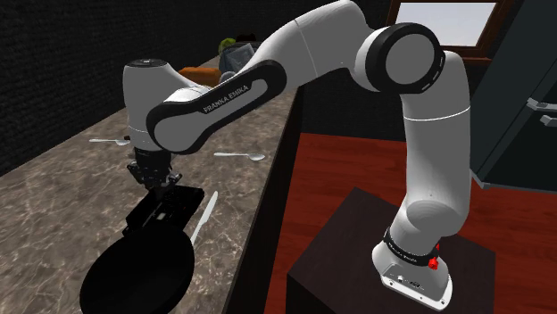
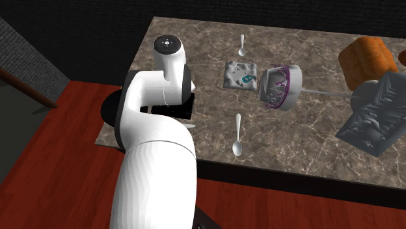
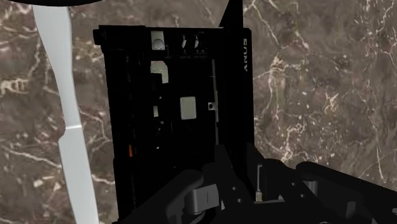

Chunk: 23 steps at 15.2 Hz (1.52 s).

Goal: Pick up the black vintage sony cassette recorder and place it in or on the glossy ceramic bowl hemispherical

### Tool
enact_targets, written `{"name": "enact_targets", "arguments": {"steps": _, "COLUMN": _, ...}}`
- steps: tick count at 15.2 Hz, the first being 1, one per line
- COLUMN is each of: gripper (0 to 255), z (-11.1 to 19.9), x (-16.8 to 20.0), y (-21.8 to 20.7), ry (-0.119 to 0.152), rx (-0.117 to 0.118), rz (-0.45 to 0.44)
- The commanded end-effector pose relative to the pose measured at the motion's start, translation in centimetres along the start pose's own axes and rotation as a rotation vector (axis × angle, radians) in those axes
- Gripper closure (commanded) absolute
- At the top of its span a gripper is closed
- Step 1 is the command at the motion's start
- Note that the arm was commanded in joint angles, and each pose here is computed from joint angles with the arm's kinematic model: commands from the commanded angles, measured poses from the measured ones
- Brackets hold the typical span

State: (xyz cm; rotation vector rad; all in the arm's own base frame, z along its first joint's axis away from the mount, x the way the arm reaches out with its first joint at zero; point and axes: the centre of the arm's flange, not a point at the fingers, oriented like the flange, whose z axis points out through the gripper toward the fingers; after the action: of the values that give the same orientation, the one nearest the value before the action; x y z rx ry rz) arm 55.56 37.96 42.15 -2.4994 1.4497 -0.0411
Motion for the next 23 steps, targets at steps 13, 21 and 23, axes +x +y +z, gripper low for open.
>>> {"name": "enact_targets", "arguments": {"steps": 13, "gripper": 255, "z": -3.1, "x": -0.3, "y": -0.7, "ry": 0.0, "rx": 0.0, "rz": 0.0}}
{"name": "enact_targets", "arguments": {"steps": 21, "gripper": 255, "z": -7.2, "x": -0.7, "y": -1.7, "ry": 0.0, "rx": 0.0, "rz": 0.0}}
{"name": "enact_targets", "arguments": {"steps": 23, "gripper": 255, "z": -8.2, "x": -0.9, "y": -1.9, "ry": 0.0, "rx": 0.0, "rz": 0.0}}
